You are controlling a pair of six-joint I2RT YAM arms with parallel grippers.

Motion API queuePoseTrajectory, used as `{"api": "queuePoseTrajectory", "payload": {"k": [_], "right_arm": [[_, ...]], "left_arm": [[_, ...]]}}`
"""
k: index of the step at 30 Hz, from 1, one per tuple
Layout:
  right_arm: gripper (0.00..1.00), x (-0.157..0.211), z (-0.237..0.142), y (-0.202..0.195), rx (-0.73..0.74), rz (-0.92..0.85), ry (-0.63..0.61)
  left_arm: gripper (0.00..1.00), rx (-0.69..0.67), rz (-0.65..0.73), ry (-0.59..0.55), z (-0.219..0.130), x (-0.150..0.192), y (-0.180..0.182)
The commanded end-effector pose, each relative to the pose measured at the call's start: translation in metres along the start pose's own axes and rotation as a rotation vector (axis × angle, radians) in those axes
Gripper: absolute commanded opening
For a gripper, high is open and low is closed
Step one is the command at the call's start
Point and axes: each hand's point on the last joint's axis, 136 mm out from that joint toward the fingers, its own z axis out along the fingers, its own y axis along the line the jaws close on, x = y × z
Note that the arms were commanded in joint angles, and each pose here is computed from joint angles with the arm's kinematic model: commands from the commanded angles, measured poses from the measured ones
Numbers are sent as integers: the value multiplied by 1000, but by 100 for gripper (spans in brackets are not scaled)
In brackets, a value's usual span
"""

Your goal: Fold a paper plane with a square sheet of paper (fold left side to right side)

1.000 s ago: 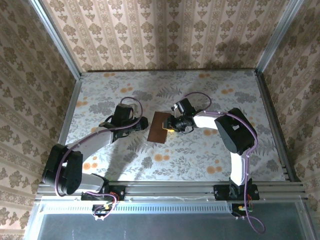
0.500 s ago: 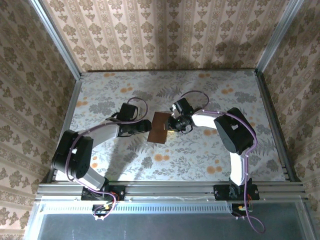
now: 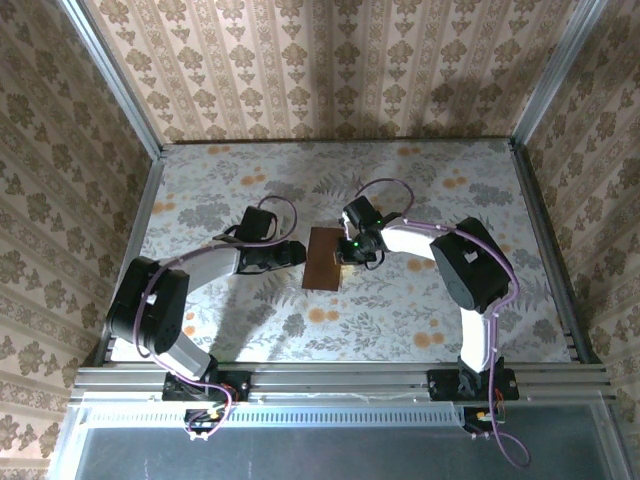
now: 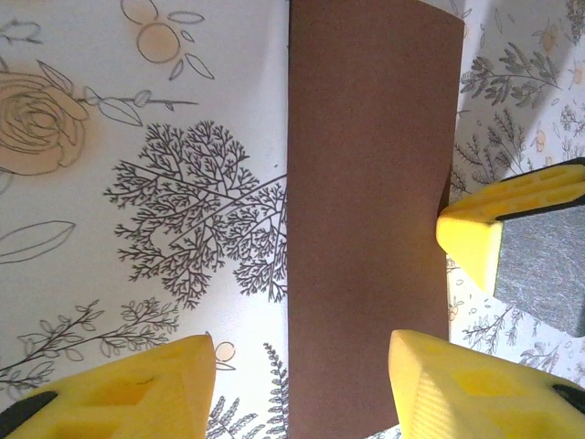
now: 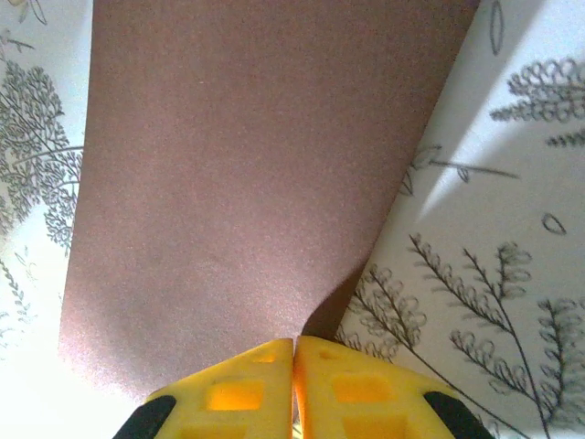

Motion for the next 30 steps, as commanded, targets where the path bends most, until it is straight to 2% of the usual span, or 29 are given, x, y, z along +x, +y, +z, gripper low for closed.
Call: {"api": "queuePoseTrajectory", "payload": {"k": [1,14,19,30], "right_arm": [[13,45,2,-40,162,2,143],[13,43,1,-36,140,8,123],[13,42,3,-35,133,15,122],[13,41,4,-33,128,15,123]], "left_arm": [[53,36,-20,15,4,-5,-7],[52,62,-20,71,21,1,-17],[44,73,-18,87,27,4,-20],[43,79,-32,126,38,14,-18]]}}
